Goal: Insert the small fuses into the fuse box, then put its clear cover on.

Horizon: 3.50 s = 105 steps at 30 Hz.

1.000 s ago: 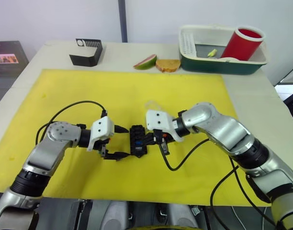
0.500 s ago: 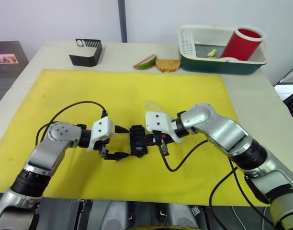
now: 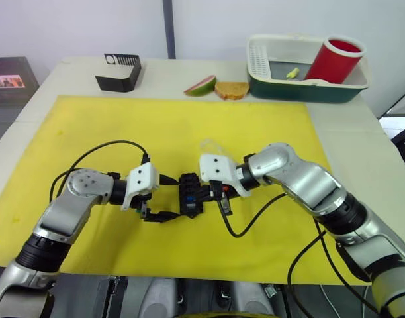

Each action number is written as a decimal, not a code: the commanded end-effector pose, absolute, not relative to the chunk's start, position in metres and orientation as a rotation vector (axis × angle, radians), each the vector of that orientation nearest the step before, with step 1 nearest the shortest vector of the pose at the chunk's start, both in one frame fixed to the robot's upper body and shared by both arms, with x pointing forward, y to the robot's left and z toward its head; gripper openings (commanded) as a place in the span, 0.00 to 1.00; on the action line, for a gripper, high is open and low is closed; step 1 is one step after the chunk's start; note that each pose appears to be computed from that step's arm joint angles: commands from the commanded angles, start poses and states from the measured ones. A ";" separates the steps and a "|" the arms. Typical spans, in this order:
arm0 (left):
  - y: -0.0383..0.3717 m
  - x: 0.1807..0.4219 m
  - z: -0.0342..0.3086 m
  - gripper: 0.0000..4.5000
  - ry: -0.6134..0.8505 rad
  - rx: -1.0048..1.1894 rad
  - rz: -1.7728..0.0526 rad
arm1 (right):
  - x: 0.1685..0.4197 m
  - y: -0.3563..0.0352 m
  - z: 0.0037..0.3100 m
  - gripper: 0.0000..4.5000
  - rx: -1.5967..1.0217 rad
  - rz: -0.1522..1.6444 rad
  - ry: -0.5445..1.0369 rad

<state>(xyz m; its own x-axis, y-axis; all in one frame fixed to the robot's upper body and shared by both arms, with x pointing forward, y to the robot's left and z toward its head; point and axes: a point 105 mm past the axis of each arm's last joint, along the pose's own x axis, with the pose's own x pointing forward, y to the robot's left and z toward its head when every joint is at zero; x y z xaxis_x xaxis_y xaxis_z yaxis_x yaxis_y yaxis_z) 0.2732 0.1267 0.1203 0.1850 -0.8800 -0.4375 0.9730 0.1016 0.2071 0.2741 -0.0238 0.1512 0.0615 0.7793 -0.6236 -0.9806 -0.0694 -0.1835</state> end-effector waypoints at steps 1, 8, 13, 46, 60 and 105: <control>0.125 0.274 0.128 0.99 0.186 0.529 -1.387 | 0.275 -0.021 0.172 0.00 -0.697 1.498 0.301; 0.124 0.274 0.127 0.99 0.184 0.532 -1.388 | 0.276 -0.022 0.174 0.00 -0.694 1.491 0.302; 0.124 0.274 0.128 0.99 0.183 0.531 -1.387 | 0.273 -0.023 0.168 0.00 -0.689 1.502 0.326; 0.122 0.274 0.130 0.99 0.178 0.519 -1.384 | 0.270 -0.021 0.157 0.00 -0.668 1.511 0.371; 0.121 0.273 0.127 0.99 0.182 0.528 -1.385 | 0.275 -0.021 0.153 0.00 -0.692 1.486 0.370; 0.121 0.271 0.124 0.99 0.189 0.543 -1.391 | 0.274 -0.023 0.151 0.00 -0.709 1.474 0.408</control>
